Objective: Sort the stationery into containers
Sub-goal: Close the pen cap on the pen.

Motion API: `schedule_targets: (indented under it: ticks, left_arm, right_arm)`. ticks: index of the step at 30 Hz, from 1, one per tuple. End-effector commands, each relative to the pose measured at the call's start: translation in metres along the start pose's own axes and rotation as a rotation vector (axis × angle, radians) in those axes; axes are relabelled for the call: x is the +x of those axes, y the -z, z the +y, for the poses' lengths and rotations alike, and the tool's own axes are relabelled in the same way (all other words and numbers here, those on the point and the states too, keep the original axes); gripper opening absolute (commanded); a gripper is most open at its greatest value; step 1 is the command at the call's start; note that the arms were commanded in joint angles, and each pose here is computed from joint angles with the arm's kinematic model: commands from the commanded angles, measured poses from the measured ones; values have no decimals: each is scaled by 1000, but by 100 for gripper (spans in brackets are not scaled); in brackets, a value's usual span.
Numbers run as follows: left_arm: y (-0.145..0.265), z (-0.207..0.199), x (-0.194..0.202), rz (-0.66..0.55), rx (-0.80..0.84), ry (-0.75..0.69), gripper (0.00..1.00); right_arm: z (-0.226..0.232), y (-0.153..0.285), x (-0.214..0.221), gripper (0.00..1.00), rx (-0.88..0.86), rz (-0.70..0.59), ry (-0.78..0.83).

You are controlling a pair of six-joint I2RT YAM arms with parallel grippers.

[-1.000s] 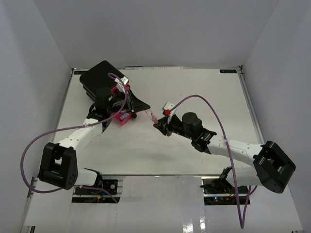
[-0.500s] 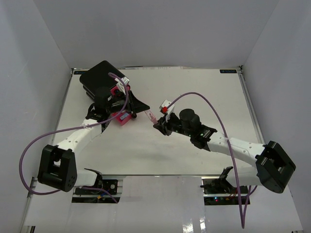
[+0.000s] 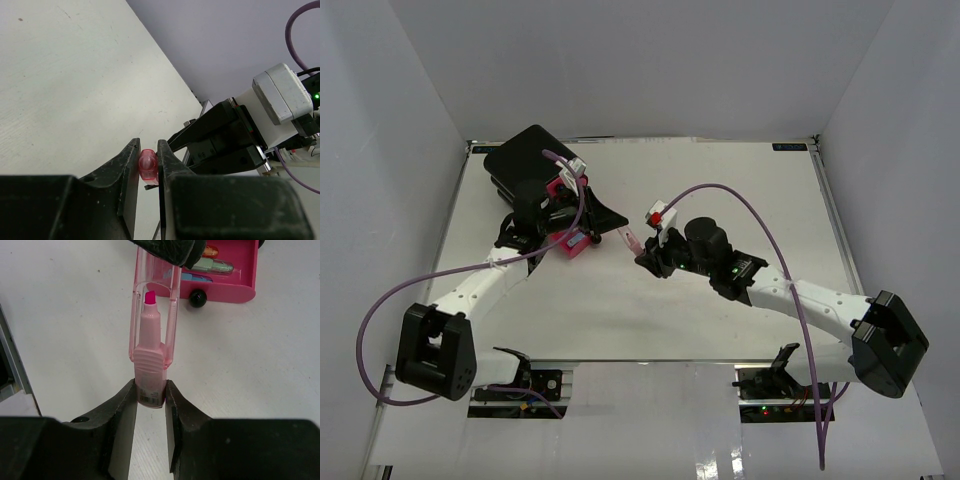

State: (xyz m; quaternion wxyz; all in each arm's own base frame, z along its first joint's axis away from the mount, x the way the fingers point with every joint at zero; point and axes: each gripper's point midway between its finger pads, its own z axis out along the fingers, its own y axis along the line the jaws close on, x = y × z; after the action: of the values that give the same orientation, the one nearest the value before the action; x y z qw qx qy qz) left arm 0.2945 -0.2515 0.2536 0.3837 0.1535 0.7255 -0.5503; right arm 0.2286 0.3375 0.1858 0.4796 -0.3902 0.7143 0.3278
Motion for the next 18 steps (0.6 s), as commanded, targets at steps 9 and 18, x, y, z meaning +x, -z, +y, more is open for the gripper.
schedule_targets:
  ticks: [9,18]
  left_arm:
    - [1,-13,3,10,7,-78,27]
    - [-5,-18,22,55,26,-44,27]
  right_arm:
    - [8,7,-56,18,-16,-126,-23]
    - [7,11,-73,18,-9,-185,-9]
